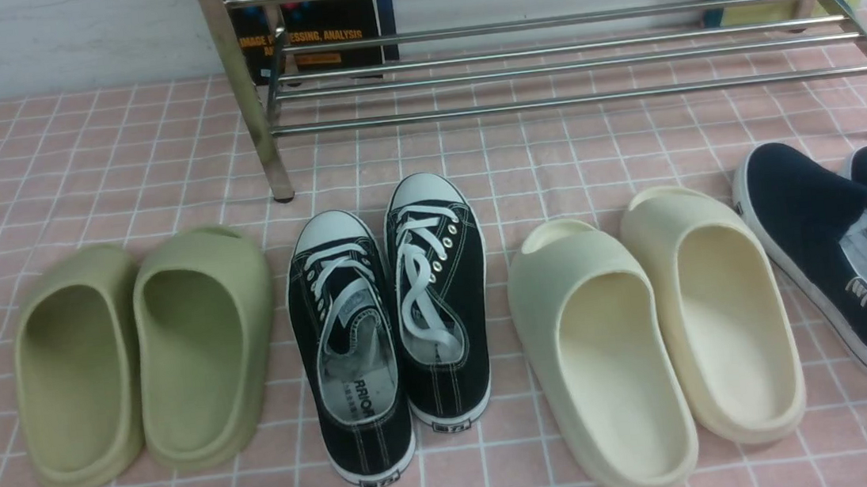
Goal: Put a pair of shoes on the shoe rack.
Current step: Use the left arm to grab the shoe closest to it
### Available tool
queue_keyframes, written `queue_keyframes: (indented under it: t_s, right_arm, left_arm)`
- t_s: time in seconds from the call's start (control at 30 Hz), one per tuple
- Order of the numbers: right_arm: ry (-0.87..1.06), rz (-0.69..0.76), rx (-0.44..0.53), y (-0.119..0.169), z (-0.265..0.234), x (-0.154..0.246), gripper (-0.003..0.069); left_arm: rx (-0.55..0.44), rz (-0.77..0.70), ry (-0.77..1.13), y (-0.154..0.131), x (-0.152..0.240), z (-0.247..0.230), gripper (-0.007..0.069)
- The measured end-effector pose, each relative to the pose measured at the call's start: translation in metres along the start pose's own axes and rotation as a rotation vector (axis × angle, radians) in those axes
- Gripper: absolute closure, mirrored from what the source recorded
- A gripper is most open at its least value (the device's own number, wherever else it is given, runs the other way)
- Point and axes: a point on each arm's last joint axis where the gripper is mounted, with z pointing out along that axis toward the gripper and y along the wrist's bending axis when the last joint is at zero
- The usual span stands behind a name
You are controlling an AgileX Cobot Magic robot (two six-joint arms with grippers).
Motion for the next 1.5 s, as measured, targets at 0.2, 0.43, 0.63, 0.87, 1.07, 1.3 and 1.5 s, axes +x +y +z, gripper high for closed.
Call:
queue_keyframes:
  t_s: [0.2,0.43,0.63,0.87,1.07,1.3,1.5]
  right_arm:
    - [0.0,0.0,0.0,0.0,0.0,0.0,0.0419]
    - [0.0,0.0,0.0,0.0,0.0,0.0,0.0419]
    - [0.0,0.0,0.0,0.0,0.0,0.0,0.0419]
    - [0.0,0.0,0.0,0.0,0.0,0.0,0.0419]
    - [0.0,0.0,0.0,0.0,0.0,0.0,0.0419]
    - [0.0,0.0,0.0,0.0,0.0,0.0,0.0419]
    - [0.0,0.0,0.0,0.0,0.0,0.0,0.0419]
  left_arm:
    - [0.084,-0.476,-0.02,-0.007,-0.003,0.0,0.0384]
    - [0.189,-1.092,0.0,-0.014,-0.008,-0.001,0.0384]
    - [0.191,-1.145,-0.008,-0.013,-0.009,-0.001,0.0384]
    - [0.202,-1.101,-0.064,-0.011,-0.018,-0.004,0.0386]
    - [0.181,-0.732,-0.118,-0.001,-0.086,-0.037,0.0495]
    - [-0.118,-0.367,0.37,0.028,-0.154,-0.015,0.0623]
    - [-0.202,-0.155,0.65,0.036,-0.179,0.03,0.0587]
